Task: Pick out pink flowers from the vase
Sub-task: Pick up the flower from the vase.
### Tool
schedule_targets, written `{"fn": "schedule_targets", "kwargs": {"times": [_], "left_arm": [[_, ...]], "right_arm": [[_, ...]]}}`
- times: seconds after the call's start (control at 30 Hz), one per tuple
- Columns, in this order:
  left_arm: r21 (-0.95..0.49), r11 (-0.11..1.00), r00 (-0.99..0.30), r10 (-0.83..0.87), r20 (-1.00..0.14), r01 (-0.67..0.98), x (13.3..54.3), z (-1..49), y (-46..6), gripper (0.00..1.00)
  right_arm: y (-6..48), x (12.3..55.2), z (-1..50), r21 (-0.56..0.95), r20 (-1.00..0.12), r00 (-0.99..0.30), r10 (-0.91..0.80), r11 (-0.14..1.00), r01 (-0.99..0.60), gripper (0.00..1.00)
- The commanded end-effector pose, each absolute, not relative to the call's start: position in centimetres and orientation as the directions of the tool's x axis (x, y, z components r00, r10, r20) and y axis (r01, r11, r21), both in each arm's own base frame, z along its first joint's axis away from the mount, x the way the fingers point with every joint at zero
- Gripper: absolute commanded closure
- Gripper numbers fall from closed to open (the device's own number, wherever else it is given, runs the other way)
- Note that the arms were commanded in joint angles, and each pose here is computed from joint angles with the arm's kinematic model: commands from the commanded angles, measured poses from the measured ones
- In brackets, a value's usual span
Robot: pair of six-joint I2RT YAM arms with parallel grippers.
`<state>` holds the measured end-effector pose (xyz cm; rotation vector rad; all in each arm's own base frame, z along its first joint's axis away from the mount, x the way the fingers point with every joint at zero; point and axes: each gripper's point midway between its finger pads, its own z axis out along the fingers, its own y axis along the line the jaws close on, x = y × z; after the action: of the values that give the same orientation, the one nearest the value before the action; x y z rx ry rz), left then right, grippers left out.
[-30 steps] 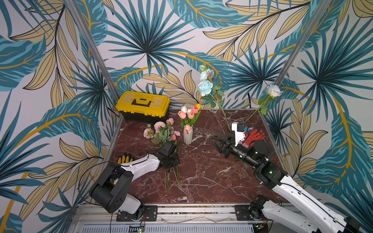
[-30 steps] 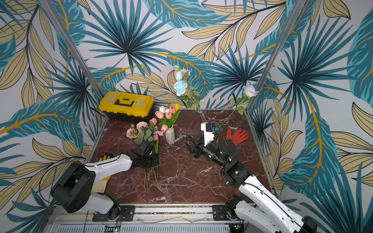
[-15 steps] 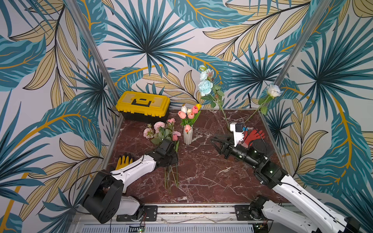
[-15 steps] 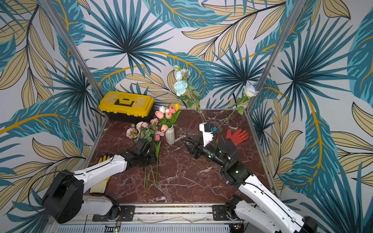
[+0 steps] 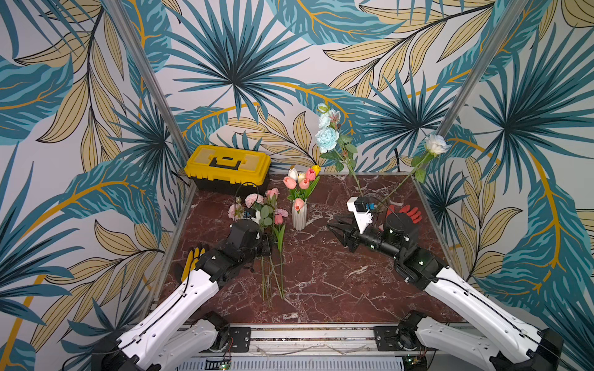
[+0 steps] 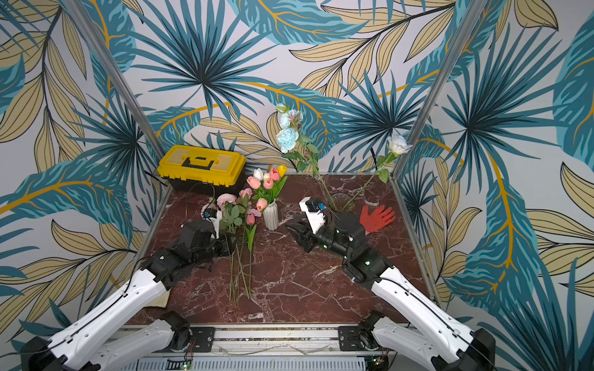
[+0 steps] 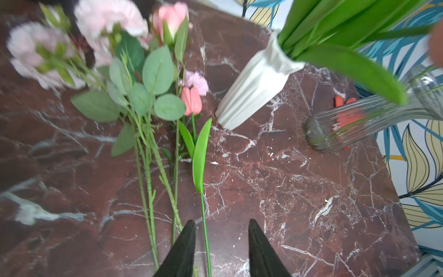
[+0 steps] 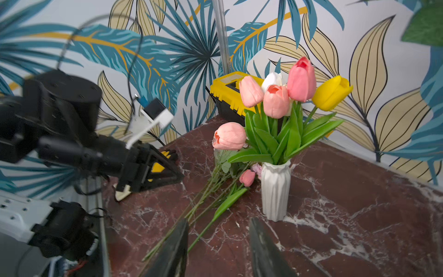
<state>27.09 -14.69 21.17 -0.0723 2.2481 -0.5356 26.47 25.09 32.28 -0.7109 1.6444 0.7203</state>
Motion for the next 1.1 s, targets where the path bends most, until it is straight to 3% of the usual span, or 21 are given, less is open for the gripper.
{"fn": "schedule_targets", "kwargs": {"times": [0.0, 0.27, 0.53, 1.07], "left_arm": [[-0.288, 0.94, -0.573, -0.135, -0.808, 0.185, 27.0, 24.5, -13.2, 0.6], [-0.164, 0.967, -0.464, -0.056, -0.884, 0.196, 26.0, 26.1, -10.9, 0.57], [-0.132, 0.976, -0.422, -0.047, -0.906, 0.173, 25.5, 26.0, -10.0, 0.53], [-0.093, 0.979, -0.367, -0.021, -0.93, 0.179, 25.1, 26.5, -10.0, 0.5]], "right_arm": [[26.4, 27.9, 32.0, -0.167, -0.976, 0.048, -0.213, 0.587, -0.792, 0.57], [30.1, 32.7, 29.5, -0.297, -0.939, 0.14, -0.313, 0.539, -0.789, 0.58], [31.5, 36.7, 28.8, -0.323, -0.932, 0.143, -0.333, 0.586, -0.743, 0.63], [34.1, 38.9, 27.6, -0.304, -0.938, 0.142, -0.316, 0.553, -0.776, 0.71]]}}
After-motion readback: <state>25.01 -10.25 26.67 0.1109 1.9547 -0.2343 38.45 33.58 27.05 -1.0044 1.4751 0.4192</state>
